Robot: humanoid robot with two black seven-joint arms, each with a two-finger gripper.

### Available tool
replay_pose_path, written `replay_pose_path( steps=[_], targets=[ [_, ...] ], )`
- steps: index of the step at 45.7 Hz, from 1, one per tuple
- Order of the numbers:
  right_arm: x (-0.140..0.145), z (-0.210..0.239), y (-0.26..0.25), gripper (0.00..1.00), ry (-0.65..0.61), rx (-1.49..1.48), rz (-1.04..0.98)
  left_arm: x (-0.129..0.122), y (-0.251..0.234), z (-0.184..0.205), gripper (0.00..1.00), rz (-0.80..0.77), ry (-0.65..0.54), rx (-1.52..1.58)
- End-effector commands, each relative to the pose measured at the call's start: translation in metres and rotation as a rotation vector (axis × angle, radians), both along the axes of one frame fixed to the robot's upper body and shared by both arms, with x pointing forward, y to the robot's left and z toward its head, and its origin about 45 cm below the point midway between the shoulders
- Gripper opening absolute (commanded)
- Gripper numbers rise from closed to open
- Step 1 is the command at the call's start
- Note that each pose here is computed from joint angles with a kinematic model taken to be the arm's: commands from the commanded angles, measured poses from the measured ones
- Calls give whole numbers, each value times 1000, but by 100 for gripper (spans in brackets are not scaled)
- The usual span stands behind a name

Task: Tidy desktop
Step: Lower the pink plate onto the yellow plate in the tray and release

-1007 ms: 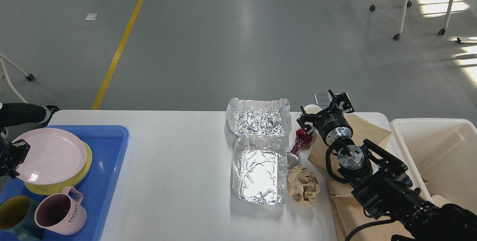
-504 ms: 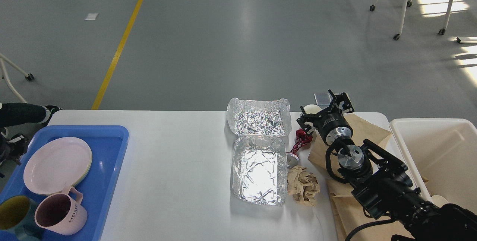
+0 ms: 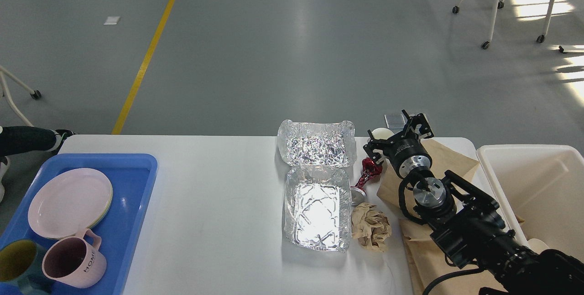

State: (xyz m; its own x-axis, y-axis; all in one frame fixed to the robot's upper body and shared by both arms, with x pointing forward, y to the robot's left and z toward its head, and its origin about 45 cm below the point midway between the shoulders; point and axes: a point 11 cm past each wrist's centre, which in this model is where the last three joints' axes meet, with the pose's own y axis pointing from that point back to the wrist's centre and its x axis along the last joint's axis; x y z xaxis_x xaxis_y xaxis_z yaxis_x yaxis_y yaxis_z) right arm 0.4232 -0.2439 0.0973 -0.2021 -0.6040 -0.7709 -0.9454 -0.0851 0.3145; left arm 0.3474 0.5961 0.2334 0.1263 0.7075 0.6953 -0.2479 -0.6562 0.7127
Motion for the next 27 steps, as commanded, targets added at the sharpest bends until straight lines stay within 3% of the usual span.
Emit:
replay_pose_path(
  steps=[1,8,16,27],
  targets=[
    [0,0,0,100,0,0,0,0,13,15,96,39,-87,-10],
    [0,0,0,100,0,0,0,31,2,32,96,-25,-363,-125],
    [0,0,0,100,0,0,0,40,17,63,96,-142,-693,-145],
    [0,0,0,100,0,0,0,38,14,67,96,-251,-1127,-205]
  ],
)
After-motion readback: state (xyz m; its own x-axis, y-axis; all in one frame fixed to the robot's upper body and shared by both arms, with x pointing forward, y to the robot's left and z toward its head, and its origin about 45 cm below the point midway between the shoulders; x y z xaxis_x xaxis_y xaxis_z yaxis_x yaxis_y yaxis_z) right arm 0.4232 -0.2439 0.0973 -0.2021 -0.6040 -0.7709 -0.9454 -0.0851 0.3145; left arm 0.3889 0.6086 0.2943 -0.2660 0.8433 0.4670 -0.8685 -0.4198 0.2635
